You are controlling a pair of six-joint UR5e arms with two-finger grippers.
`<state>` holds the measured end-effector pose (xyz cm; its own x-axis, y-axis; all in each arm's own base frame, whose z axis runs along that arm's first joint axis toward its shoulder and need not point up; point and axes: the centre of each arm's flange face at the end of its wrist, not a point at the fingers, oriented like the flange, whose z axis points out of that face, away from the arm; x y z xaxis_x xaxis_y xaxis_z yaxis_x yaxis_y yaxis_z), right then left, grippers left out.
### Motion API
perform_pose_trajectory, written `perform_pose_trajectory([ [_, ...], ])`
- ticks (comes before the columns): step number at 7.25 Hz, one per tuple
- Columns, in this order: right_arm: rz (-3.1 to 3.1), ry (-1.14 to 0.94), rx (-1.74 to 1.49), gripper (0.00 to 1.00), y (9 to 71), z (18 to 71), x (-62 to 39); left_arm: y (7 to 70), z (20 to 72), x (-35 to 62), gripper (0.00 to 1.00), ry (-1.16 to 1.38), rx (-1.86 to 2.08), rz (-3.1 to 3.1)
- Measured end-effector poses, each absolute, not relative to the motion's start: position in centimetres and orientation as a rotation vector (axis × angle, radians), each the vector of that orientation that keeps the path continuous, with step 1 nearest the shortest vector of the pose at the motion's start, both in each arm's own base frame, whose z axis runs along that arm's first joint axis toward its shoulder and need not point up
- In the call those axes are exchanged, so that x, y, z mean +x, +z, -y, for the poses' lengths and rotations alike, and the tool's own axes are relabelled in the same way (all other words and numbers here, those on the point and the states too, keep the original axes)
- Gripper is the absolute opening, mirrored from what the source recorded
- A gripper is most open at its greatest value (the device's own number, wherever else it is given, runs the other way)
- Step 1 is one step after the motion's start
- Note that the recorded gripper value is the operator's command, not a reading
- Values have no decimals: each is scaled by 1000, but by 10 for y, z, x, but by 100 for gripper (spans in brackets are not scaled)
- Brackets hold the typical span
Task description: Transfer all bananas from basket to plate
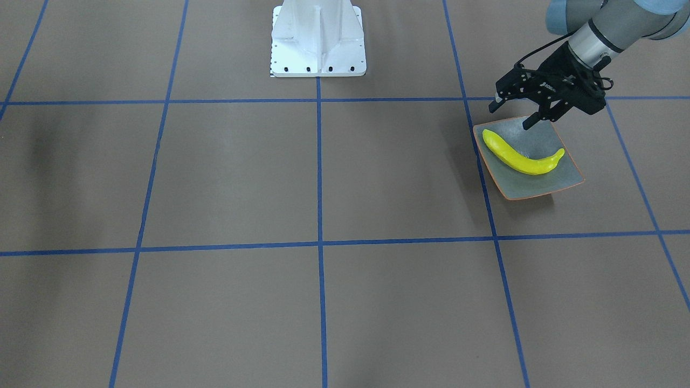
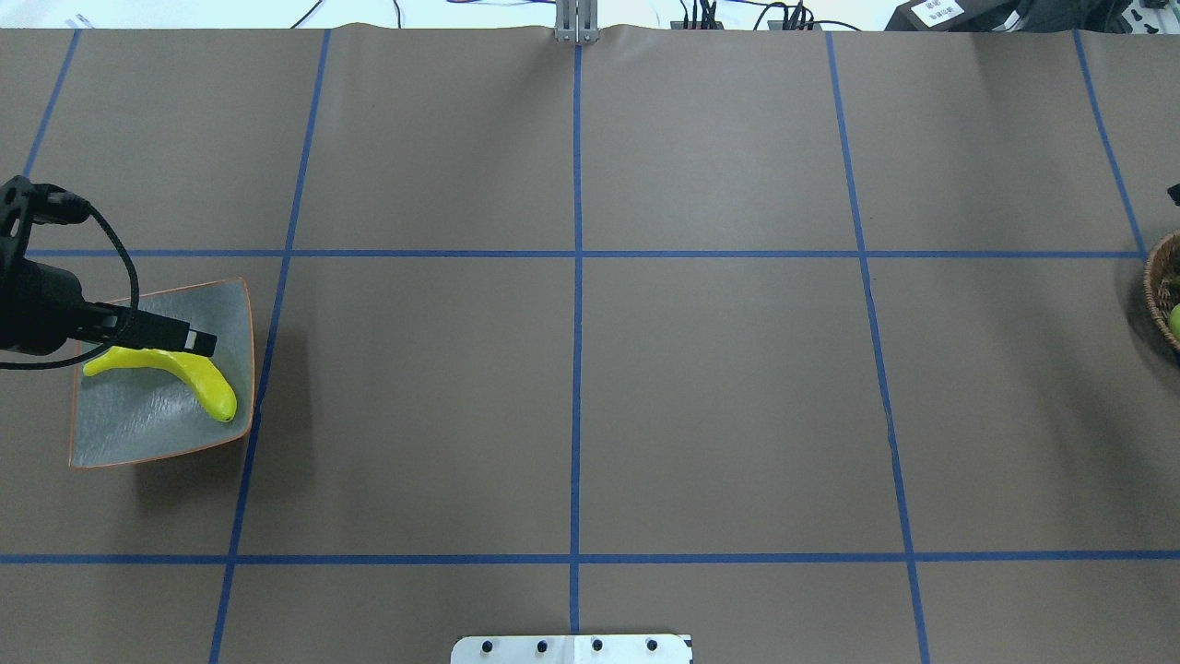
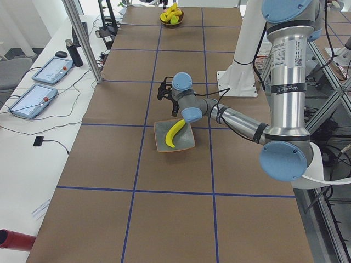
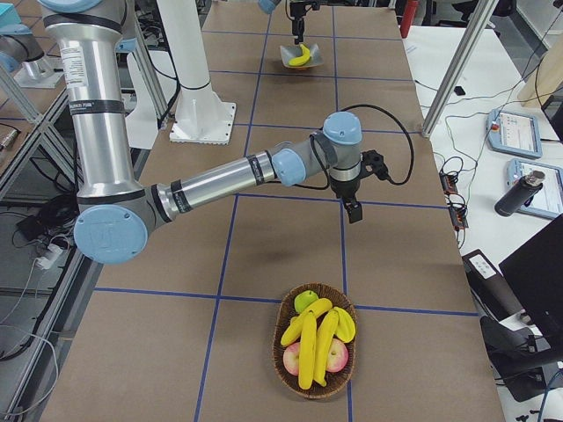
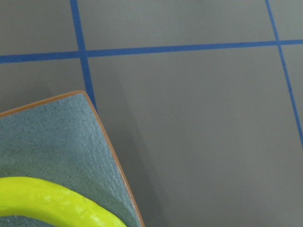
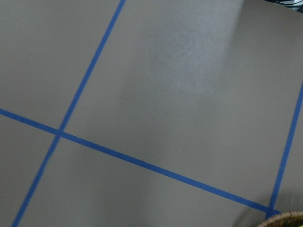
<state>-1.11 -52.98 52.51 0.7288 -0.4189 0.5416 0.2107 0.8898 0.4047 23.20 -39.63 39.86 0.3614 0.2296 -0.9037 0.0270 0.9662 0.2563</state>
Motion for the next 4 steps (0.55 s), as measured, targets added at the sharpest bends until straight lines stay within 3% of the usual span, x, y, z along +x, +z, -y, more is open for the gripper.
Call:
perform_pose_trajectory([
  [4, 601, -597, 316, 100, 637, 503, 64, 392, 397, 231, 100, 134, 262, -1203],
])
